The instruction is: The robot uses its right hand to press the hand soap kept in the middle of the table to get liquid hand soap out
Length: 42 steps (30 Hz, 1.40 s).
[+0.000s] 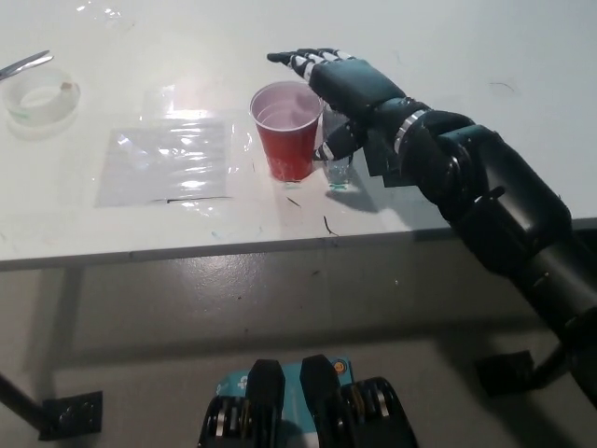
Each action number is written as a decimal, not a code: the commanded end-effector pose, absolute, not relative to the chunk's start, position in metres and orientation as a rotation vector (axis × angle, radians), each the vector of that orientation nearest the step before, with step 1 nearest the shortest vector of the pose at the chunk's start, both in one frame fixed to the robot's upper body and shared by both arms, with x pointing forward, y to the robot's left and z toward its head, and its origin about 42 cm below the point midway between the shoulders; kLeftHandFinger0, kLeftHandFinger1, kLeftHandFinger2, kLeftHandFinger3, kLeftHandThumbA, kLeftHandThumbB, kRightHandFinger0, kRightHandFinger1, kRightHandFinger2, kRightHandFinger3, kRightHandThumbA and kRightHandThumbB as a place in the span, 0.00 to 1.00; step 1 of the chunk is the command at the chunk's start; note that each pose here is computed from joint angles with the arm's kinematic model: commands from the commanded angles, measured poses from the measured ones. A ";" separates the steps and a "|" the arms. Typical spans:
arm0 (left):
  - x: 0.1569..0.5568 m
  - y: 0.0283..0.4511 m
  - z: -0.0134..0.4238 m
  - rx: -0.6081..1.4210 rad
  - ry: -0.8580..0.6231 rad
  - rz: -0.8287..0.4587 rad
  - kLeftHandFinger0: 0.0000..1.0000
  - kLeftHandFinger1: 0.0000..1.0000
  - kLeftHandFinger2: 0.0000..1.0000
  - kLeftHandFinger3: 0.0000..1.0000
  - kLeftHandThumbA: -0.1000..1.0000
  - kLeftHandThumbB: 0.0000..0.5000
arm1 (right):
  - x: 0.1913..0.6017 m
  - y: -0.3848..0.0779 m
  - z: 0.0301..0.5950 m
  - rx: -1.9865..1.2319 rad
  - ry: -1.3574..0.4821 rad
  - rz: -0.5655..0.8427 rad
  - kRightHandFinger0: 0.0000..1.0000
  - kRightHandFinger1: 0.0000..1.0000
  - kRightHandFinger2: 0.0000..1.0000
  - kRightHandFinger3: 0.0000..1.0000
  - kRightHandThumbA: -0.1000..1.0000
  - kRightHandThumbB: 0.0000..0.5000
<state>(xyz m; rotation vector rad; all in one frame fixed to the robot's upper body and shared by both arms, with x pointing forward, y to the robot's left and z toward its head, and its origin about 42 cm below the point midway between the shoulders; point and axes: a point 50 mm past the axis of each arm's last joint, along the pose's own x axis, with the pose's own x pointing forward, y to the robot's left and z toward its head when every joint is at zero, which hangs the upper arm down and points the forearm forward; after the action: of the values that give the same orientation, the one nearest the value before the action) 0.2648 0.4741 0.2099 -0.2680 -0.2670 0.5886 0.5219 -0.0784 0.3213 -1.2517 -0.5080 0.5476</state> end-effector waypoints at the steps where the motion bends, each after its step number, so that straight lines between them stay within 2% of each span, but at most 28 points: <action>1: 0.269 0.479 0.231 -0.232 -0.353 0.545 0.00 0.00 0.06 0.27 0.86 0.00 | 0.521 -0.073 0.361 -1.361 -0.695 0.476 1.00 1.00 1.00 1.00 1.00 0.96; 7: 0.269 0.479 0.232 -0.248 -0.361 0.542 0.00 0.00 0.06 0.29 0.85 0.03 | 0.528 -0.085 0.345 -1.375 -0.649 0.478 1.00 1.00 1.00 1.00 1.00 0.96; 16: 0.266 0.479 0.228 -0.254 -0.361 0.539 0.00 0.00 0.07 0.30 0.85 0.00 | 0.532 -0.099 0.331 -1.355 -0.599 0.485 1.00 1.00 1.00 1.00 1.00 0.87; 20: 0.267 0.480 0.226 -0.245 -0.360 0.550 0.00 0.00 0.07 0.28 0.85 0.01 | 0.533 -0.098 0.329 -1.321 -0.579 0.493 1.00 1.00 1.00 1.00 1.00 0.87; 23: 0.269 0.480 0.225 -0.258 -0.368 0.544 0.00 0.01 0.08 0.32 0.85 0.02 | 0.533 -0.097 0.328 -1.300 -0.577 0.491 1.00 1.00 1.00 1.00 1.00 0.86; 28: 0.270 0.477 0.228 -0.260 -0.362 0.541 0.00 0.01 0.09 0.31 0.88 0.00 | 0.532 -0.091 0.320 -1.256 -0.572 0.500 1.00 1.00 1.00 1.00 1.00 0.84; 30: 0.272 0.476 0.229 -0.312 -0.365 0.539 0.00 0.00 0.09 0.30 0.83 0.06 | 0.530 -0.087 0.315 -1.254 -0.573 0.503 1.00 1.00 1.00 1.00 1.00 0.86; 34: 0.275 0.478 0.232 -0.281 -0.392 0.525 0.00 0.00 0.09 0.29 0.83 0.13 | 0.530 -0.082 0.309 -1.235 -0.557 0.515 1.00 1.00 1.00 1.00 1.00 0.83; 37: 0.276 0.478 0.231 -0.265 -0.396 0.525 0.00 0.01 0.09 0.29 0.84 0.12 | 0.528 -0.079 0.303 -1.249 -0.533 0.518 1.00 1.00 1.00 1.00 1.00 0.86; 38: 0.277 0.478 0.232 -0.267 -0.400 0.520 0.00 0.01 0.09 0.29 0.83 0.14 | 0.527 -0.079 0.302 -1.247 -0.534 0.519 1.00 1.00 1.00 1.00 1.00 0.84; 42: 0.281 0.477 0.233 -0.258 -0.414 0.518 0.00 0.00 0.09 0.30 0.81 0.16 | 0.525 -0.077 0.290 -1.231 -0.547 0.532 1.00 1.00 1.00 1.00 1.00 0.89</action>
<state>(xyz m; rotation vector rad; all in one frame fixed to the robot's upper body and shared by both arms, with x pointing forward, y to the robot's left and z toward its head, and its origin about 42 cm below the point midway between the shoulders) 0.2755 0.4733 0.2115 -0.3029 -0.3171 0.5537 0.5272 -0.0834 0.2928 -1.2572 -0.5171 0.5185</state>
